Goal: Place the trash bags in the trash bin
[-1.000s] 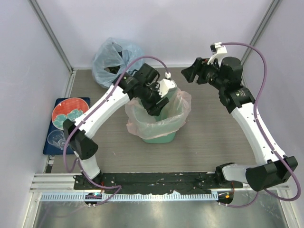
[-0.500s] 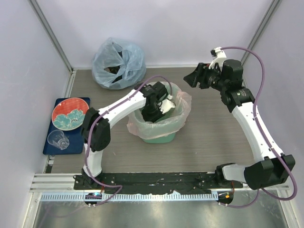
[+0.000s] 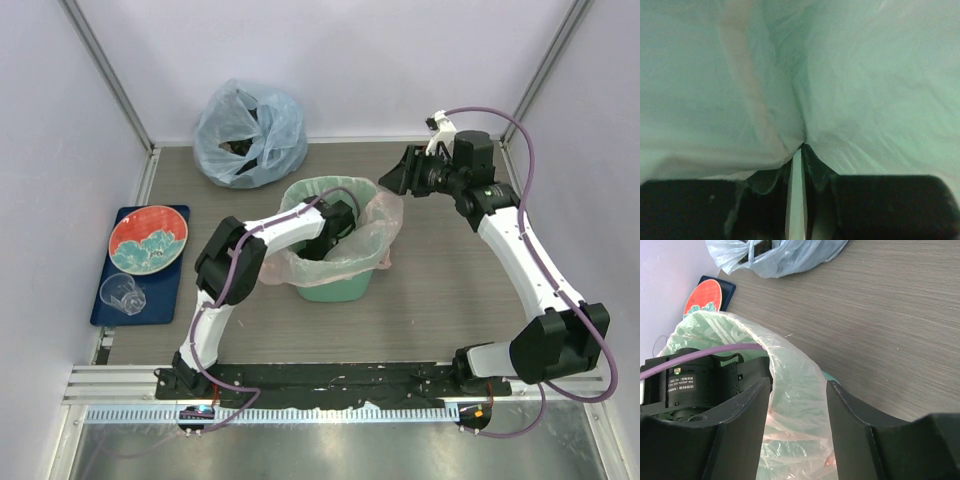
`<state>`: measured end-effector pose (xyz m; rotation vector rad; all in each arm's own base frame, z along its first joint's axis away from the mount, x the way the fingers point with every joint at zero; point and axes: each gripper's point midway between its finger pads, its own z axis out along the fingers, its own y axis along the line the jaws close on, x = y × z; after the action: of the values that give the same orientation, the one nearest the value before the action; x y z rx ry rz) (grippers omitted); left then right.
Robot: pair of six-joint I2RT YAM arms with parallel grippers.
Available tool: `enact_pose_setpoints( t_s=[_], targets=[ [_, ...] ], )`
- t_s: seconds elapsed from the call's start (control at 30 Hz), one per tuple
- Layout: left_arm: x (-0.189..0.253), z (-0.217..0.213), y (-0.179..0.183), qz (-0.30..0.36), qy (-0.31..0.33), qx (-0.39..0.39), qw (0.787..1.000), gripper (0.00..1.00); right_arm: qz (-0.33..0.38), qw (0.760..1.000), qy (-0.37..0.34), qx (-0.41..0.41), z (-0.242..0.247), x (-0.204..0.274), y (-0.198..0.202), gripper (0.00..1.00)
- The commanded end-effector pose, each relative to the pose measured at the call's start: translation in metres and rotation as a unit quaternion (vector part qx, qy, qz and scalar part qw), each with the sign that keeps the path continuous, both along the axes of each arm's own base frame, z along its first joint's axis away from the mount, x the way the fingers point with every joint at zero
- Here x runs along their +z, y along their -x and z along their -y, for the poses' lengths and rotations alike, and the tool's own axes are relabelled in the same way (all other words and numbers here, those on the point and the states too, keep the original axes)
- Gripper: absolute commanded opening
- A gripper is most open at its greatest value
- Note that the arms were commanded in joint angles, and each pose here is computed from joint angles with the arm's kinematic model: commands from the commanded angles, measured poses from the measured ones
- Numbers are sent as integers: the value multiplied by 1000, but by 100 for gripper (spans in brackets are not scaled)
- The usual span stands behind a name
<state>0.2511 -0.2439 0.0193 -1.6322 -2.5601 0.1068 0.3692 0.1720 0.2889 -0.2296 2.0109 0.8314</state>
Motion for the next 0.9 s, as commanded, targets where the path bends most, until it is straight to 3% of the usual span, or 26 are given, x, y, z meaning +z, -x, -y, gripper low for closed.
enact_pose_setpoints(
  t_s=[0.0,0.47,0.87],
  targets=[
    [-39,6,-12,13,-4,-10,1000,16,13,999,24,19,-8,0,2,55],
    [-55,-5,11,-60,-39,-9,997,18,35,991,125,26,-20,-17,-1,45],
    [-41,-17,35,-153,-102,1,983,24,60,993,89,40,-33,11,-5,52]
  ],
)
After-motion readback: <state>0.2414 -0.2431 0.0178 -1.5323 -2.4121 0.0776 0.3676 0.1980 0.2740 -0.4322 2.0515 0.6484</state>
